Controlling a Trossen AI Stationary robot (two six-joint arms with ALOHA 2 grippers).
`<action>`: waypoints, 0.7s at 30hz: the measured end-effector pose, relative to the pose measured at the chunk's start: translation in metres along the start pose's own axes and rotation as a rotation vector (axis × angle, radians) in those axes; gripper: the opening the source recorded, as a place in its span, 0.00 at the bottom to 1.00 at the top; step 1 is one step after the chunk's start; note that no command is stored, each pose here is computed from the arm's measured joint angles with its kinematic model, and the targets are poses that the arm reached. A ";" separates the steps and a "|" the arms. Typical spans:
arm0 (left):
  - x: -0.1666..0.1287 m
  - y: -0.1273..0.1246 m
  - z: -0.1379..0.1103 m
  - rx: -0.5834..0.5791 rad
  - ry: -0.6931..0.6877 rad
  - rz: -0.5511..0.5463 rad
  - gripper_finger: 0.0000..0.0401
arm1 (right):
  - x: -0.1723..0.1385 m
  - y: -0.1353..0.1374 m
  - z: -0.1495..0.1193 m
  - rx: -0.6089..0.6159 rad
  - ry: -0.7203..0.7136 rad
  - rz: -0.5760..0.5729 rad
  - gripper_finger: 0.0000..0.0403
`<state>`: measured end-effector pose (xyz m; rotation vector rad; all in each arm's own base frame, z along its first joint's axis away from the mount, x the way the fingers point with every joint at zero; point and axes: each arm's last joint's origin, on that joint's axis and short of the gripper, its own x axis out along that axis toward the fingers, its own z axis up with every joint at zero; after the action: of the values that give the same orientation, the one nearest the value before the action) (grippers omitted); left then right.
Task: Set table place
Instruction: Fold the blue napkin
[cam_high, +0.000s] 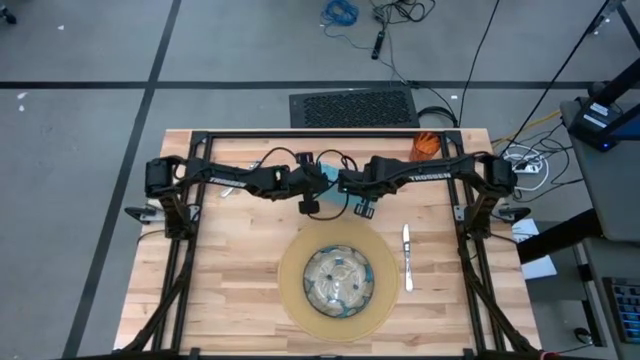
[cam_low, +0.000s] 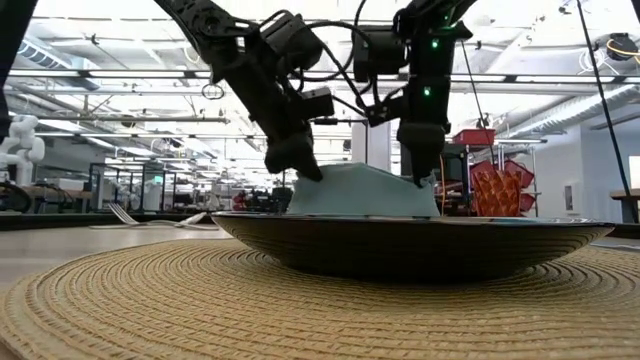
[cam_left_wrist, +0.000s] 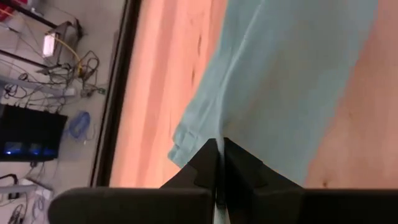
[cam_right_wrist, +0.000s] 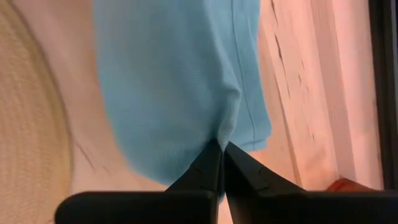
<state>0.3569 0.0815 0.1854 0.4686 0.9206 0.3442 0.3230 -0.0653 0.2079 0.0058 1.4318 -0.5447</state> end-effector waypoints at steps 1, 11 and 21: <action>0.003 0.001 -0.001 -0.005 -0.004 0.002 0.00 | 0.002 -0.002 -0.001 0.004 0.006 -0.002 0.00; 0.031 0.004 -0.005 -0.014 0.004 -0.013 0.00 | 0.036 -0.017 -0.013 0.055 0.045 -0.001 0.00; 0.058 0.003 -0.003 -0.016 0.037 -0.013 0.00 | 0.050 -0.029 -0.014 0.103 0.020 0.021 0.03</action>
<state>0.3871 0.1121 0.1463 0.4424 0.9555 0.3498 0.3018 -0.1039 0.1684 0.1091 1.4203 -0.6020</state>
